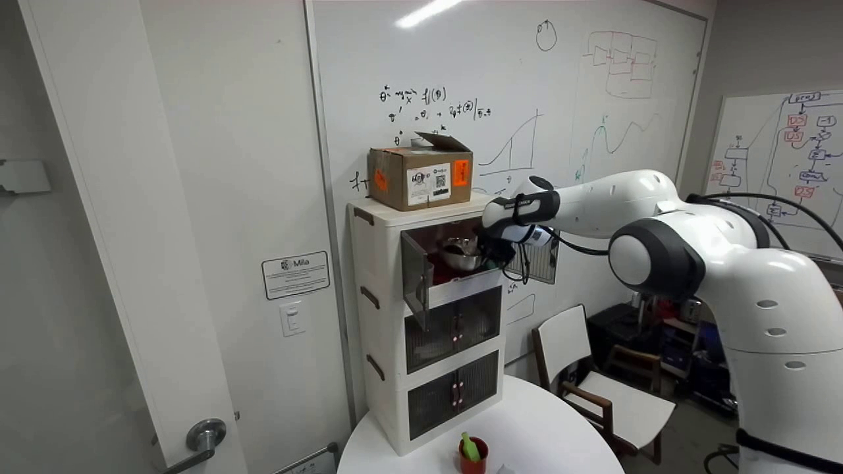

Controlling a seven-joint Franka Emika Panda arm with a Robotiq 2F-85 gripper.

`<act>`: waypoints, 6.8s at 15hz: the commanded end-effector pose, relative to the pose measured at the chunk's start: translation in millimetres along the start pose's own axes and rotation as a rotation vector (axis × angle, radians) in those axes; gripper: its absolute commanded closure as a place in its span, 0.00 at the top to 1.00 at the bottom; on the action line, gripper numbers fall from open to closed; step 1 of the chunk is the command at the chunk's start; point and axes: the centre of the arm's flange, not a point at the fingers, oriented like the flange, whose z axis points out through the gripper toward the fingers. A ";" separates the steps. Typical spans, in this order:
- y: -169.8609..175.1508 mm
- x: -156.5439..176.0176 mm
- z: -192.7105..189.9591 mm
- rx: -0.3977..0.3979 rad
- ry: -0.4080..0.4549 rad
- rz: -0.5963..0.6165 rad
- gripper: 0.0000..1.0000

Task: Remove the silver bowl from the top cabinet and put it on the table

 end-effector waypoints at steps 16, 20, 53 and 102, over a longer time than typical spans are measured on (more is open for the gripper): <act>179.0 -116.4 -98.9 -0.044 0.097 0.157 0.01; 192.3 -117.8 -76.3 -0.108 0.081 0.151 0.06; 546.8 -117.5 250.4 -0.238 0.134 0.548 0.01; 360.5 -203.3 100.9 -0.520 -0.373 -0.434 1.00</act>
